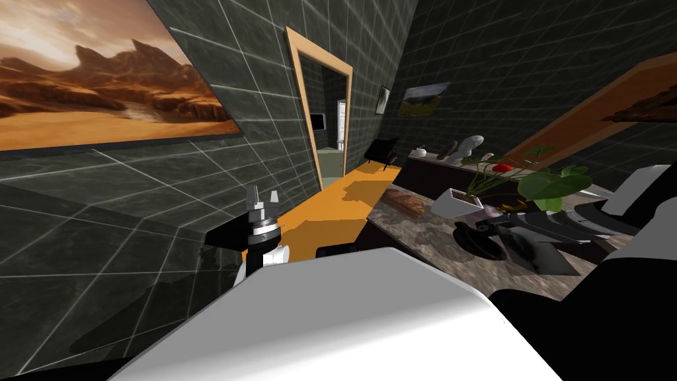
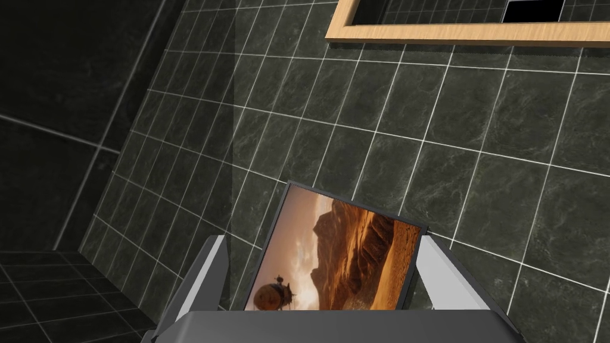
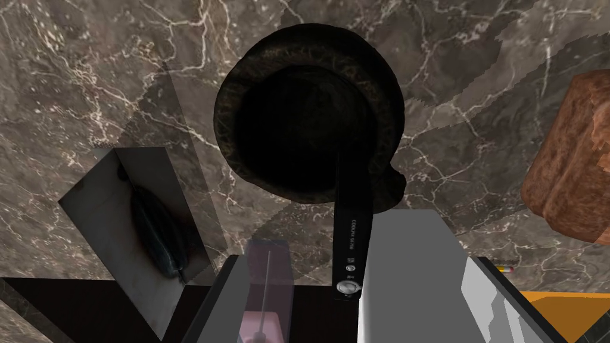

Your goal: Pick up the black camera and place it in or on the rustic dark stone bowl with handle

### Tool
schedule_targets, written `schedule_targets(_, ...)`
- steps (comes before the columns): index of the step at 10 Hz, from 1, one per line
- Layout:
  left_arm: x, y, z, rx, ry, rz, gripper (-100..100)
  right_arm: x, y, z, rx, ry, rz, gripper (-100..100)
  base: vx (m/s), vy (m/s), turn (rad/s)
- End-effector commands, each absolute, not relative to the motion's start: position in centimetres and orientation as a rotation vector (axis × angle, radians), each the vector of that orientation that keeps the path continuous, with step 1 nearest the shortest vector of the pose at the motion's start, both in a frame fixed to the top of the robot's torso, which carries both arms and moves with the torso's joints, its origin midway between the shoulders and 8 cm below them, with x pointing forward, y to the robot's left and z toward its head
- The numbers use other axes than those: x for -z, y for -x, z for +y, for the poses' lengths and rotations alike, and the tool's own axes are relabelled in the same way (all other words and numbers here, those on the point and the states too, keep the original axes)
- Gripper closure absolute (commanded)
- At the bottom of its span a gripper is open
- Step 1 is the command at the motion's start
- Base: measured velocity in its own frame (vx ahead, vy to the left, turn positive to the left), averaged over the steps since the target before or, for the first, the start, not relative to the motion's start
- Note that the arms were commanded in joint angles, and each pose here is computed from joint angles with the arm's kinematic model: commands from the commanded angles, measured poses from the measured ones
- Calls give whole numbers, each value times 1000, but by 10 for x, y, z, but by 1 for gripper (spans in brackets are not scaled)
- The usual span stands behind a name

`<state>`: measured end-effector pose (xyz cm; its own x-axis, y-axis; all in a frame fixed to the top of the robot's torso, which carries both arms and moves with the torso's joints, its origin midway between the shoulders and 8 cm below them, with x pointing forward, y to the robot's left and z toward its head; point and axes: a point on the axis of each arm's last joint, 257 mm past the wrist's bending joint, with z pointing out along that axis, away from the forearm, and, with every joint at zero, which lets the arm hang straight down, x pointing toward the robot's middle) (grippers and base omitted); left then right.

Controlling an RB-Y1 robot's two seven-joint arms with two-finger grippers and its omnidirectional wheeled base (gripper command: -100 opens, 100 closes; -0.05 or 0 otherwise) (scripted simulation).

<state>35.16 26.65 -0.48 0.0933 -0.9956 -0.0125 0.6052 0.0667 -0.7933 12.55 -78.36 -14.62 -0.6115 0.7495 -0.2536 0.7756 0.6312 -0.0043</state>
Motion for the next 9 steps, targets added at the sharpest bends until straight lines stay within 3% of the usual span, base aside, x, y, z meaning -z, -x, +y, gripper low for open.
schedule_targets(1,5,-352,267,1359,730,682,0,139,-129,-785,166,-1242,2629,-100,26,23,-14)
schedule_targets(9,5,-352,267,1359,730,682,0,95,-140,-787,187,-1209,2657,-100,27,26,-31)
